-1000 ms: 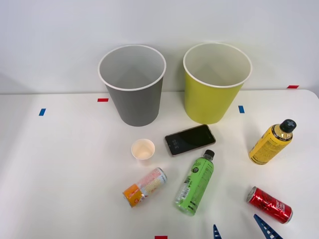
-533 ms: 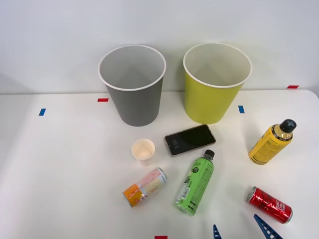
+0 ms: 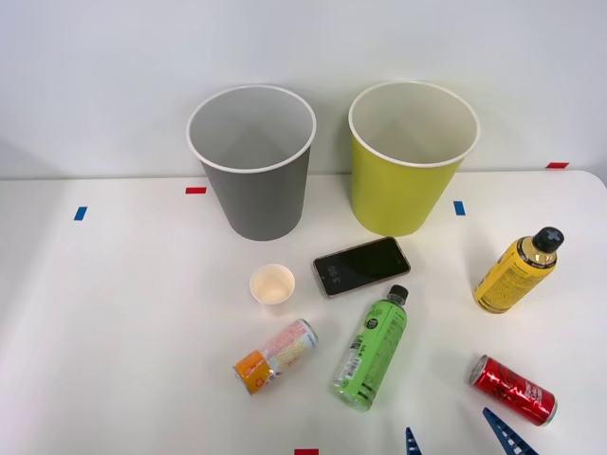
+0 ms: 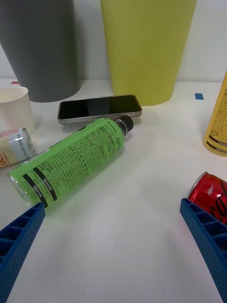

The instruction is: Put cans in the gray bin, plastic bottles in the light green bin

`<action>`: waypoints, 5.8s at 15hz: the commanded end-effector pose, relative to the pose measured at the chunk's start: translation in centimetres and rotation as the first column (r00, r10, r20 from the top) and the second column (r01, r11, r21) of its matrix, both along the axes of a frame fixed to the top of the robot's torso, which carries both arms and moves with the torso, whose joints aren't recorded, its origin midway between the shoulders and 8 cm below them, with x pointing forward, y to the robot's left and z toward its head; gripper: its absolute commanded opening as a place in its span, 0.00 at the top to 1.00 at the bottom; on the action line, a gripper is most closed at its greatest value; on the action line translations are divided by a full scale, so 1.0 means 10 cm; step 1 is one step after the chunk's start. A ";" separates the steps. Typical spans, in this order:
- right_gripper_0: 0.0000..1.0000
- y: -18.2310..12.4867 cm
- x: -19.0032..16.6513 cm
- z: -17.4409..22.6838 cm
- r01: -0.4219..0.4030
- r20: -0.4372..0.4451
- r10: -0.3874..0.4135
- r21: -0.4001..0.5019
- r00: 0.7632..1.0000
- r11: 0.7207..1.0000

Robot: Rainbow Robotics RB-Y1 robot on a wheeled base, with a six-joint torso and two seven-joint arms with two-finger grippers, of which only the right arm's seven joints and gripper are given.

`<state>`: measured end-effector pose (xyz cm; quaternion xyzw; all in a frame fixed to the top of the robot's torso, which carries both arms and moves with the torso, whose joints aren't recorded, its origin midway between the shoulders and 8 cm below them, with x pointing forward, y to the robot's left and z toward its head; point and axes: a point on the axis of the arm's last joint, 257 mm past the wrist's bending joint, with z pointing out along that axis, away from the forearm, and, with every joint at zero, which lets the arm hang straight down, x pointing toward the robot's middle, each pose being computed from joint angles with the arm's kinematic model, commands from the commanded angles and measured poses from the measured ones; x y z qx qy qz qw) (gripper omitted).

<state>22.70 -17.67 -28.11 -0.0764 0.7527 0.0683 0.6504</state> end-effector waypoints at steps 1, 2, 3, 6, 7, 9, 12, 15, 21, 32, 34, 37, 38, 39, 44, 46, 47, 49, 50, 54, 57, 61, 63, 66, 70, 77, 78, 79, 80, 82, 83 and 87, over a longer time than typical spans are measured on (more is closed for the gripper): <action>0.00 0.00 0.00 0.00 0.000 0.000 0.000 0.000 1.000 1.000; 0.00 0.00 0.00 0.00 0.000 0.000 0.000 0.000 1.000 1.000; 0.00 0.00 0.00 0.00 0.000 0.000 0.000 0.000 1.000 1.000; 0.00 0.00 0.00 0.00 0.000 0.000 0.000 0.000 1.000 1.000; 0.00 0.00 0.00 0.00 0.000 0.000 0.000 0.000 1.000 1.000; 0.00 0.00 0.00 0.00 0.000 0.000 0.000 0.000 1.000 1.000; 0.00 0.00 0.00 0.00 0.000 0.000 0.000 0.000 1.000 1.000; 0.00 0.00 0.00 0.00 0.000 0.000 0.000 0.000 1.000 1.000; 0.00 0.00 0.00 0.00 0.000 0.000 0.000 0.000 1.000 1.000; 0.00 0.00 0.00 0.00 0.000 0.000 0.000 0.000 1.000 1.000; 0.00 0.00 0.00 0.00 0.000 0.000 0.000 0.000 1.000 1.000; 0.00 0.00 0.00 0.00 0.000 0.000 0.000 0.000 1.000 1.000; 0.00 0.00 0.00 0.00 0.000 0.000 0.000 0.000 1.000 1.000; 0.00 0.00 0.00 0.00 0.000 0.000 0.000 0.000 1.000 1.000; 0.00 0.00 0.00 0.00 0.000 0.000 0.000 0.000 1.000 1.000; 0.00 0.00 0.00 0.00 0.000 0.000 0.000 0.000 1.000 1.000; 0.00 0.00 0.00 0.00 0.000 0.000 0.000 0.000 1.000 1.000; 0.00 0.00 0.00 0.00 0.000 0.000 0.000 0.000 1.000 1.000; 0.00 0.00 0.00 0.00 0.000 0.000 0.000 0.000 1.000 1.000; 0.00 -0.03 -0.04 -0.16 0.003 0.002 -0.003 -0.033 1.000 0.999; 0.00 -0.04 -0.02 -0.03 -0.033 0.039 0.037 -0.100 0.999 0.994; 0.00 -0.31 0.12 0.07 -0.139 -0.063 0.127 -0.252 0.990 0.958; 0.00 -0.34 0.21 0.19 -0.178 -0.122 0.150 -0.262 0.981 0.949; 0.00 -0.29 0.32 0.46 -0.267 -0.221 0.211 -0.263 0.952 0.927; 0.00 -0.54 0.50 0.51 -0.351 -0.364 0.206 -0.396 0.908 0.848; 0.00 -0.93 0.51 0.25 -0.474 -0.606 0.080 -0.525 0.791 0.707; 0.00 -0.91 0.52 0.24 -0.487 -0.620 0.081 -0.520 0.780 0.701; 0.00 -0.91 0.53 0.25 -0.497 -0.632 0.078 -0.521 0.771 0.694; 0.00 -0.92 0.52 0.24 -0.512 -0.649 0.073 -0.521 0.757 0.683; 0.00 -0.92 0.48 0.22 -0.536 -0.682 0.065 -0.508 0.729 0.674; 0.00 -0.96 0.50 0.24 -0.542 -0.683 0.055 -0.525 0.728 0.657; 0.00 -0.85 0.56 0.24 -0.573 -0.681 0.085 -0.534 0.727 0.622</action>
